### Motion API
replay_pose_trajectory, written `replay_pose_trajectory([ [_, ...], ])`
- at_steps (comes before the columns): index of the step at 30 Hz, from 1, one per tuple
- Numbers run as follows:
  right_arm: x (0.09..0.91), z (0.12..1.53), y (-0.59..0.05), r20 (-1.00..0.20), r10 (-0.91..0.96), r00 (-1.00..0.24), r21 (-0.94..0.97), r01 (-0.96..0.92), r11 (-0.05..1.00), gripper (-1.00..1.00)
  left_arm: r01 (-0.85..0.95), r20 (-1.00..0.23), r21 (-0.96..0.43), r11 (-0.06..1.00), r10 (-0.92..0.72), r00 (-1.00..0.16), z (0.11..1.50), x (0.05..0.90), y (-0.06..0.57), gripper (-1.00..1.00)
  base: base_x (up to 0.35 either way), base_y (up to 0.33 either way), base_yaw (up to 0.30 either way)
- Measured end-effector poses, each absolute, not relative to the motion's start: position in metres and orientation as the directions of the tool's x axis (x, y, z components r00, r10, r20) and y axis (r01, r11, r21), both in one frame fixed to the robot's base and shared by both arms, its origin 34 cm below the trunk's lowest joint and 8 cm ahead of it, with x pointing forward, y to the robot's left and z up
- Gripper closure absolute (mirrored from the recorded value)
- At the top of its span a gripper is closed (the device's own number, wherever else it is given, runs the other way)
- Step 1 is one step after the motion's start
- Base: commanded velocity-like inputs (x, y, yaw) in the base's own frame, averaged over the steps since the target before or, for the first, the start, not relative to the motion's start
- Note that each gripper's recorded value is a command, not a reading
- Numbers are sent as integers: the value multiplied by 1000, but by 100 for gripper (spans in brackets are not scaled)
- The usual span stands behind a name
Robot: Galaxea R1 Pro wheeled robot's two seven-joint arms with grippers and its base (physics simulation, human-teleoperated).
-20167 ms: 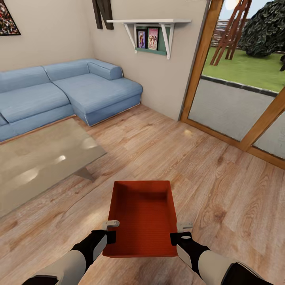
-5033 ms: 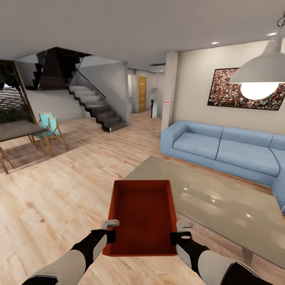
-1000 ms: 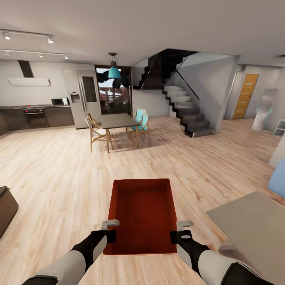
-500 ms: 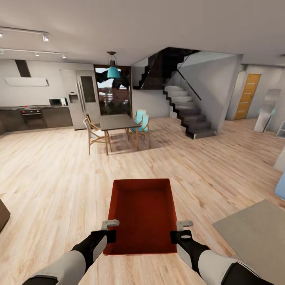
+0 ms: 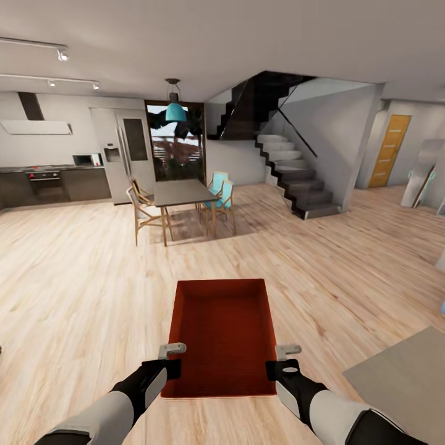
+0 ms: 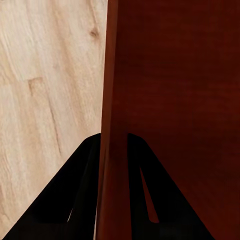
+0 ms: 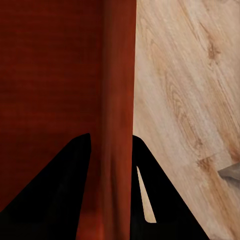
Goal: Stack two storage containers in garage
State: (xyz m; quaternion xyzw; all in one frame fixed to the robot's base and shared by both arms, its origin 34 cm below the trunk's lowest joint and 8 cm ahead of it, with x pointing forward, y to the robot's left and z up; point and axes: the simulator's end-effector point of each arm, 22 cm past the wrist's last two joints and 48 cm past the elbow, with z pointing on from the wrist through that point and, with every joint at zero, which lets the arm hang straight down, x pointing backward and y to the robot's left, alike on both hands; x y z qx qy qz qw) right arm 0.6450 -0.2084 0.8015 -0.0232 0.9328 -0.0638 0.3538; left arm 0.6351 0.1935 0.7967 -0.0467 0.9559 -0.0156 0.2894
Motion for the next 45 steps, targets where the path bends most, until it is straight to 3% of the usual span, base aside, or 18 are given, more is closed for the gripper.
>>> replay_pose_trajectory([
  [45, 645, 801, -209, -657, -88, -749, -135, 2, 991, 100, -79, -552, -57, 995, -97, -828, 797, 635, 193, 100, 322, 0, -2],
])
